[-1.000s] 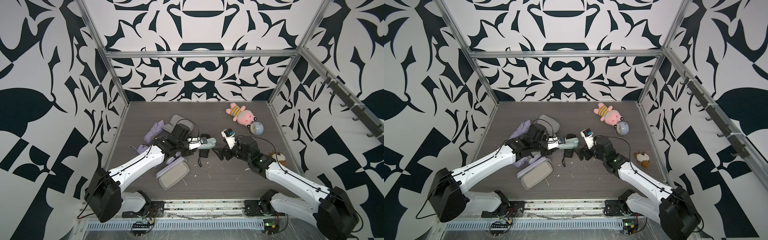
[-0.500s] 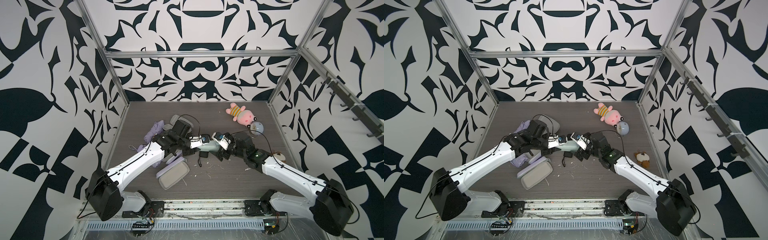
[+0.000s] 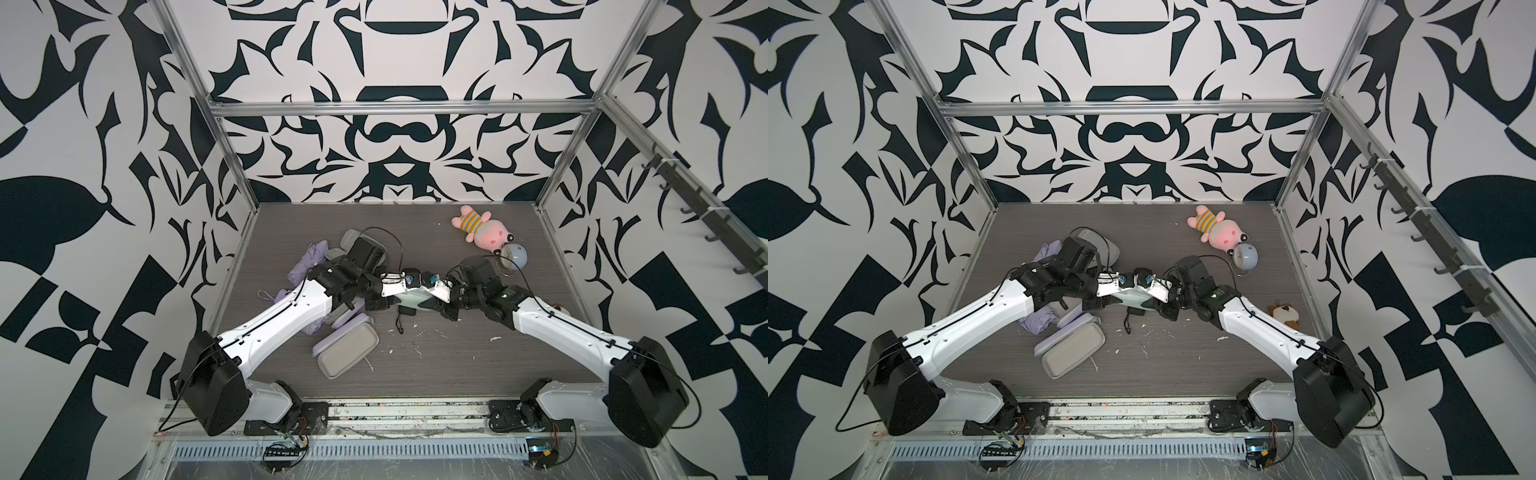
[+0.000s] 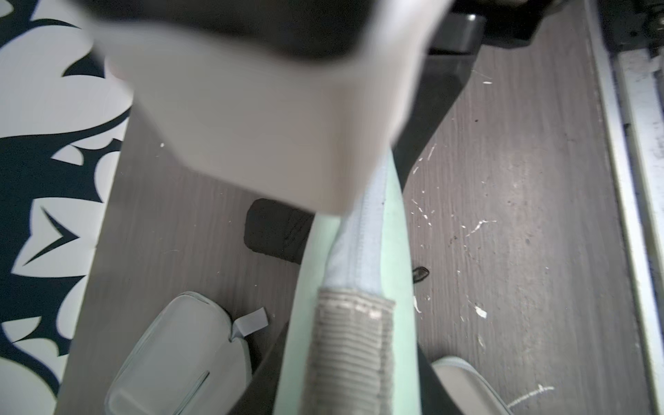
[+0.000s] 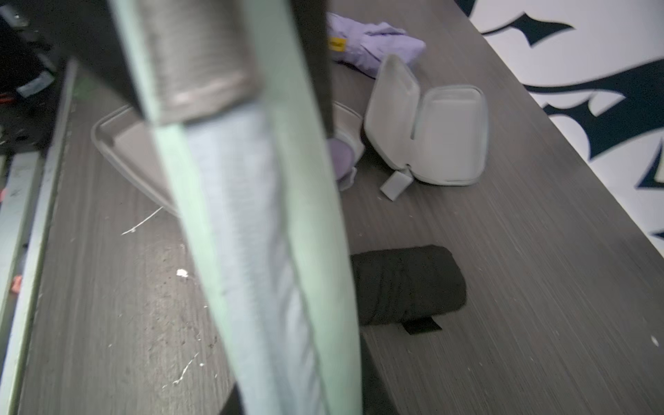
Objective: Put umbrellas into zippered umbrella sleeves
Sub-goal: Adjust the umbrella sleeve.
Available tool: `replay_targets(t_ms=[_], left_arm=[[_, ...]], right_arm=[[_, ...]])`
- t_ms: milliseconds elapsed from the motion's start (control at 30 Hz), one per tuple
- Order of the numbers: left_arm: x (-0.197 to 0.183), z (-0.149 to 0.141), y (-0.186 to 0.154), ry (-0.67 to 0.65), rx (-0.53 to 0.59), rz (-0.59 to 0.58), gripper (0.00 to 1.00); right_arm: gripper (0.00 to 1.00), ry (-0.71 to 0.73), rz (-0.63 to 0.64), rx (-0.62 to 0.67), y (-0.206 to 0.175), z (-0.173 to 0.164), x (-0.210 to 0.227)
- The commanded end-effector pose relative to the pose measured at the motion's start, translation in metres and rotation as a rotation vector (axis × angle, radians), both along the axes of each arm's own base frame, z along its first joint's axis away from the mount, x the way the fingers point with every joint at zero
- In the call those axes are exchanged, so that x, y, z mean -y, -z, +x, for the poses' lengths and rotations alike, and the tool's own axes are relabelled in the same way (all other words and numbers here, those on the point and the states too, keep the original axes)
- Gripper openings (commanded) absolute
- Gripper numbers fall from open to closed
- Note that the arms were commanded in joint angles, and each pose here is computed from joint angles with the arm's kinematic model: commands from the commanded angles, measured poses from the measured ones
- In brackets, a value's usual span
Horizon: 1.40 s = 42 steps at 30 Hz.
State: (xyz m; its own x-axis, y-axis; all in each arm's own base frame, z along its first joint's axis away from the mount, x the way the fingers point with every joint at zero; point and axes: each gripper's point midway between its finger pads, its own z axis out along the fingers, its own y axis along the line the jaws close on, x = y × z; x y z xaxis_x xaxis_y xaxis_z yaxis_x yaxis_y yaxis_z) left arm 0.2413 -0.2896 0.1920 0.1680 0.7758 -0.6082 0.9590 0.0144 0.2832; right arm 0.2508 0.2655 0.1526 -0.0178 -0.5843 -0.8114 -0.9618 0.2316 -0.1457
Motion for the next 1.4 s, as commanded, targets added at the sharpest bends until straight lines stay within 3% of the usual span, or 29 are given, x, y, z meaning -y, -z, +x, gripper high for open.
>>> replay_targets(t_ms=[0,167,333,500,567,667,967,1133,1233,1367], left_arm=[[0.026,0.043,-0.078,-0.15,0.045,-0.289,0.4],[-0.005,0.083,-0.123,-0.451,-0.234,-0.532,0.66],[-0.037,0.114,-0.149,-0.695,-0.507,-0.792,0.72],[-0.048,0.121,-0.136,-0.748,-0.759,-1.118,0.84],[-0.039,0.12,-0.119,-0.748,-0.842,-1.13,0.9],[-0.039,0.118,-0.101,-0.759,-0.889,-1.157,0.92],[-0.008,0.104,-0.067,-0.684,-1.018,-1.096,0.93],[0.006,0.103,-0.06,-0.601,-1.125,-1.133,0.91],[0.017,0.102,-0.063,-0.537,-1.159,-1.132,0.83],[0.021,0.107,-0.072,-0.49,-1.174,-1.136,0.57]], right_arm=[[0.02,0.051,0.228,-0.136,-0.041,0.002,-0.013],[0.0,0.135,0.368,-0.227,-0.051,0.01,-0.011],[0.0,0.281,0.534,-0.339,-0.058,0.023,-0.008],[0.0,0.379,0.703,-0.494,-0.078,0.037,-0.009],[0.0,0.388,0.737,-0.536,-0.084,0.04,-0.01],[0.0,0.391,0.756,-0.583,-0.088,0.042,-0.013],[0.0,0.286,0.869,-0.763,-0.11,0.042,-0.032],[0.0,0.251,0.895,-0.809,-0.118,0.041,-0.04],[0.0,0.215,0.881,-0.832,-0.119,0.038,-0.049],[0.0,0.177,0.877,-0.872,-0.118,0.035,-0.054]])
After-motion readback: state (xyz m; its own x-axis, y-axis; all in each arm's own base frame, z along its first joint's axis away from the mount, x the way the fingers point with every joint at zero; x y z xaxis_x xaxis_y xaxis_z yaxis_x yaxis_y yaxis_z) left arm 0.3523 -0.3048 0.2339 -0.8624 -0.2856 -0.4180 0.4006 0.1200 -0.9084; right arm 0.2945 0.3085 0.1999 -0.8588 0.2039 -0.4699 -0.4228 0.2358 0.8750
